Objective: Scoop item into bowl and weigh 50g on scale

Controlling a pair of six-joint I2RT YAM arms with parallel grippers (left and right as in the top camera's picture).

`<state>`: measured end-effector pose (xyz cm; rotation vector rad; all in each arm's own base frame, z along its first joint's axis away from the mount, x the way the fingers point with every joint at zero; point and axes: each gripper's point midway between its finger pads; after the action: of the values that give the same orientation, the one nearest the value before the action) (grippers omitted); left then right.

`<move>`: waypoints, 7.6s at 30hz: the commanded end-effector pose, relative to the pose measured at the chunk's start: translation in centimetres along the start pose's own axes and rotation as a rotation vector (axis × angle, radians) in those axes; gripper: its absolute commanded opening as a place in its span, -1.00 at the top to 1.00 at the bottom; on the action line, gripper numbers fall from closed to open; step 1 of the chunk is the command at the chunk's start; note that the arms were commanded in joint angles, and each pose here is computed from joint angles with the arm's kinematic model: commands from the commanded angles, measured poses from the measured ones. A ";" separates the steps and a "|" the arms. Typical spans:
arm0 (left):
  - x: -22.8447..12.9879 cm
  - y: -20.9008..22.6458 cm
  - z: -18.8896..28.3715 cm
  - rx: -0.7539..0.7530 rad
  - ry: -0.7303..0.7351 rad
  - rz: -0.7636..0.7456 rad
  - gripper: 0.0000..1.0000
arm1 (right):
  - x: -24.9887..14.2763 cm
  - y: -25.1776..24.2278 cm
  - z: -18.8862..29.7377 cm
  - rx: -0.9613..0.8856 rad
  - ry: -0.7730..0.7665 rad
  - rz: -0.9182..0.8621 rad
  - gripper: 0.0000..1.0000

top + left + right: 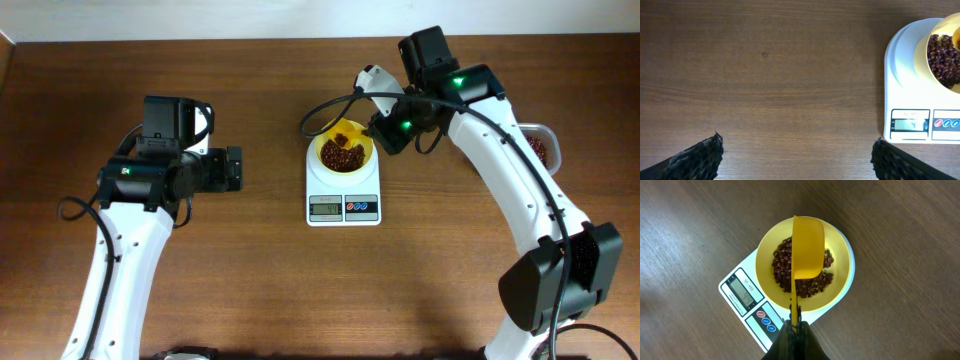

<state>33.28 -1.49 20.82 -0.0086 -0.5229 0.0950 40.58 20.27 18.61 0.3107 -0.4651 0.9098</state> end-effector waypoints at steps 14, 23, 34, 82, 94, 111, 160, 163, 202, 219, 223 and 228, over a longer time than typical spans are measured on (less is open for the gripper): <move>0.3 0.1 0.4 -0.004 -0.015 -0.001 -0.97 | -0.1 -3.0 4.1 0.098 -0.155 -0.257 0.92; 0.3 0.1 0.4 -0.004 -0.015 -0.001 -0.98 | -0.1 -2.0 3.8 0.115 -0.139 -0.219 0.92; 0.3 0.1 0.4 -0.004 -0.015 -0.001 -0.97 | 0.0 -0.3 1.3 -0.096 0.042 0.035 0.92; 0.2 0.1 0.4 -0.004 -0.014 -0.001 -0.97 | -16.4 -12.5 19.0 0.048 -0.242 -1.113 0.92; 0.3 0.1 0.4 -0.004 -0.015 -0.001 -0.97 | -24.8 -15.3 15.5 -0.131 -0.036 -1.310 0.92; 0.3 0.1 0.4 -0.004 -0.015 -0.001 -0.97 | -27.0 -16.4 10.7 -0.193 -0.007 -1.344 -0.98; 0.3 0.1 0.4 -0.004 -0.015 -0.001 -0.97 | -24.5 -7.5 23.6 -0.415 -0.085 -1.304 -0.98; 0.3 0.1 0.4 -0.004 -0.015 -0.001 -0.97 | -23.5 -5.8 24.9 -0.432 -0.122 -1.251 -0.96; 0.3 0.1 0.4 -0.004 -0.015 -0.001 -0.97 | -14.8 2.3 20.5 -0.833 -1.035 -0.285 -0.98; 0.3 0.1 0.4 -0.004 -0.015 -0.001 -0.97 | -19.8 3.0 17.6 -0.929 -1.056 -0.328 -0.98; 0.3 0.1 0.4 -0.004 -0.015 -0.001 -0.97 | -20.5 1.9 15.7 -0.960 -1.110 -0.312 -0.98; 0.3 0.1 0.4 -0.004 -0.015 -0.001 -0.97 | -22.0 1.0 14.4 -0.979 -1.031 -0.367 -0.98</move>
<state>33.27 -1.49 20.89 -0.0089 -0.5251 0.0950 24.55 0.10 20.40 -0.0530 -1.6806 0.0485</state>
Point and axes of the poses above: each gripper's point midway between its finger pads, its own z axis back along the fingers, its own y axis along the line the jaws close on, x = y × z, and after that the axes turned 5 degrees about z, right-handed
